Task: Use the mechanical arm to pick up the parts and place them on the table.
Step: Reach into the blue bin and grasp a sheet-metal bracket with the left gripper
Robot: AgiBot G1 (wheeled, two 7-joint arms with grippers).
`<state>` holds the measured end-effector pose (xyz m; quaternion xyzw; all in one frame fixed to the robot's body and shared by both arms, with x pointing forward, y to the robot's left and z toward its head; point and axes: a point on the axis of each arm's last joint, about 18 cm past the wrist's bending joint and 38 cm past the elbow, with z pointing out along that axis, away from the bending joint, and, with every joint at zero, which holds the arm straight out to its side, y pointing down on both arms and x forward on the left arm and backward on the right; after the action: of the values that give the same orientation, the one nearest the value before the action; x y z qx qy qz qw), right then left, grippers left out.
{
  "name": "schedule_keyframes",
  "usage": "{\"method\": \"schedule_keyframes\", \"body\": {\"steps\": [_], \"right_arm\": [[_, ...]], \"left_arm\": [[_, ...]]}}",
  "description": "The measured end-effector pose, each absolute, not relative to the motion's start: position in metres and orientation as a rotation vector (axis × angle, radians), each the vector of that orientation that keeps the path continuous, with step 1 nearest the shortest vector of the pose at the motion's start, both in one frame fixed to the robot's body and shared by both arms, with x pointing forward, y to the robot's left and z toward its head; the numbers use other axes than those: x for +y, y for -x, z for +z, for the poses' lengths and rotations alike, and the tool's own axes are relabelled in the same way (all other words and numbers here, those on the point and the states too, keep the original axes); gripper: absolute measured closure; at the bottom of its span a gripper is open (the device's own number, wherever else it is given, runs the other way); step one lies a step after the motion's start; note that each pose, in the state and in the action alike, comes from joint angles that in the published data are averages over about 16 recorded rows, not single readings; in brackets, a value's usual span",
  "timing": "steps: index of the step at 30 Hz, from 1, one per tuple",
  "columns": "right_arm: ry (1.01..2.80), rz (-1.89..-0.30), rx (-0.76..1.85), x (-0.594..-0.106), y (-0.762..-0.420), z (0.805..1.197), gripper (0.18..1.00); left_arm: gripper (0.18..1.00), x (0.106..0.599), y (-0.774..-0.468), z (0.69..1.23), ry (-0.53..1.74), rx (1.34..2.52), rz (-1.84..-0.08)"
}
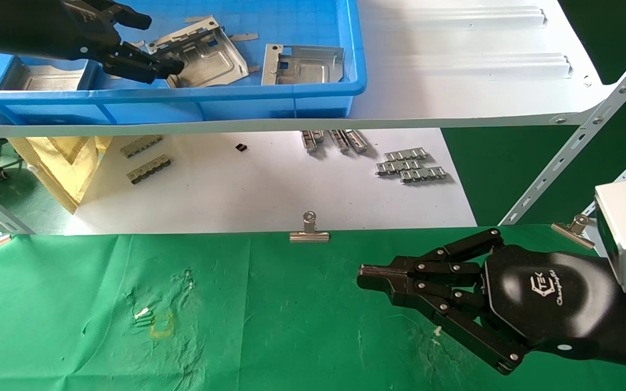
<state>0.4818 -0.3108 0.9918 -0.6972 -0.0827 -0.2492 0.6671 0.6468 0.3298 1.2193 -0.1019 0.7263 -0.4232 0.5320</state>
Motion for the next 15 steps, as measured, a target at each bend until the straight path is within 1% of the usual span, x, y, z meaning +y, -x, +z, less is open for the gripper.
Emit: {"method": "schedule_keyframes", "body": {"steps": [7,15], "right_arm": [[1.573,-0.562,-0.186,-0.3108,-0.4818,0.9918,0.987],[1.573,-0.562,-0.186,-0.3108,-0.4818,0.9918,0.987]], "left_arm": [[0.357,0.3318,-0.6482,1.2169,0.27,1.731,-1.027],[0.537,0.3321,-0.6483,1.2138,0.282,1.736,-1.053]]}}
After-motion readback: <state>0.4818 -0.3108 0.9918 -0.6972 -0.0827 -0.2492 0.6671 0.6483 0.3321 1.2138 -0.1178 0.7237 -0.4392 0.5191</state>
